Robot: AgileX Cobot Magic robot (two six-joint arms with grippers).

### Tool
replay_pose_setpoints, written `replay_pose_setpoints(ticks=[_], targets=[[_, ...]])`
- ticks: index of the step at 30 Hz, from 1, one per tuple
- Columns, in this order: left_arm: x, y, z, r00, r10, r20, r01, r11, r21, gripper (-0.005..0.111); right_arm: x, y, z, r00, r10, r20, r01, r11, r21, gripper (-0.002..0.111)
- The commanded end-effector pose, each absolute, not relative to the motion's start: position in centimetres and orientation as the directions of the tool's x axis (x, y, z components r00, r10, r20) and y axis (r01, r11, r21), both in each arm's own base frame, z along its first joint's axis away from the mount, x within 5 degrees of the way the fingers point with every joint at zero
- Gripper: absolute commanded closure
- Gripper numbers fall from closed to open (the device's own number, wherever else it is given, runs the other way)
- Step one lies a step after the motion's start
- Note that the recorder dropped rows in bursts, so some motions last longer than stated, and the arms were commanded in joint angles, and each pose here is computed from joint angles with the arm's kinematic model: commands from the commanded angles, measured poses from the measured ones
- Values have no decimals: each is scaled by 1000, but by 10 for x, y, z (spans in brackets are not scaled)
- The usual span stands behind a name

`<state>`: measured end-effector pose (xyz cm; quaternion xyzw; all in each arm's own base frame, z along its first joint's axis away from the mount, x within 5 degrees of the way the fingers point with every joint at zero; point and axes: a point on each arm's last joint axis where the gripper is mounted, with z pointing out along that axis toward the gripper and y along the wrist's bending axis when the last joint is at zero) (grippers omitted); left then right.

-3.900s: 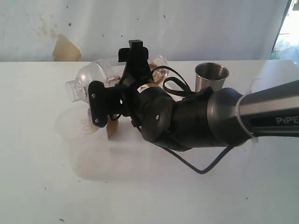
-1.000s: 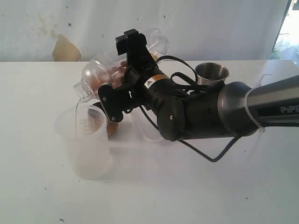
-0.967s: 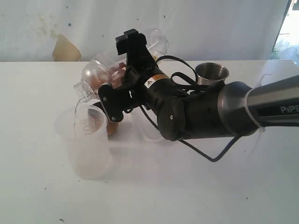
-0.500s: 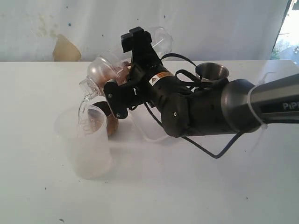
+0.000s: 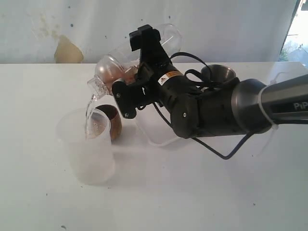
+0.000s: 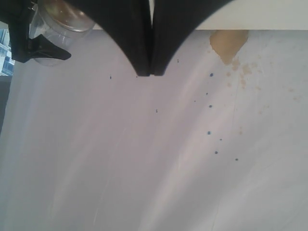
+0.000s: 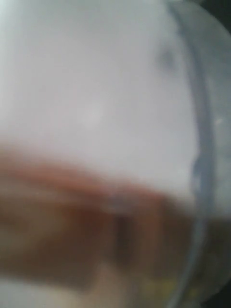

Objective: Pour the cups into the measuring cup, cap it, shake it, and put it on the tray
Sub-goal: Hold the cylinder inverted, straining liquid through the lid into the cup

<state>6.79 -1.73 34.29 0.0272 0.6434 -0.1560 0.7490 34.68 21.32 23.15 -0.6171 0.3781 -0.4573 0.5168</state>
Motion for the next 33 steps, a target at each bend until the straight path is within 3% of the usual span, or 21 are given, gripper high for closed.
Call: replay_pose_setpoints(ticks=[1,33], targets=[[67,-17,342,125,-203,-971,268,949,-164,107,348,209,245,261,-946,193,85,-177,-981,108],[67,-17,342,123,-203,-971,268,949,-164,107,342,221,256,329,-877,351,278,-266,-923,108]])
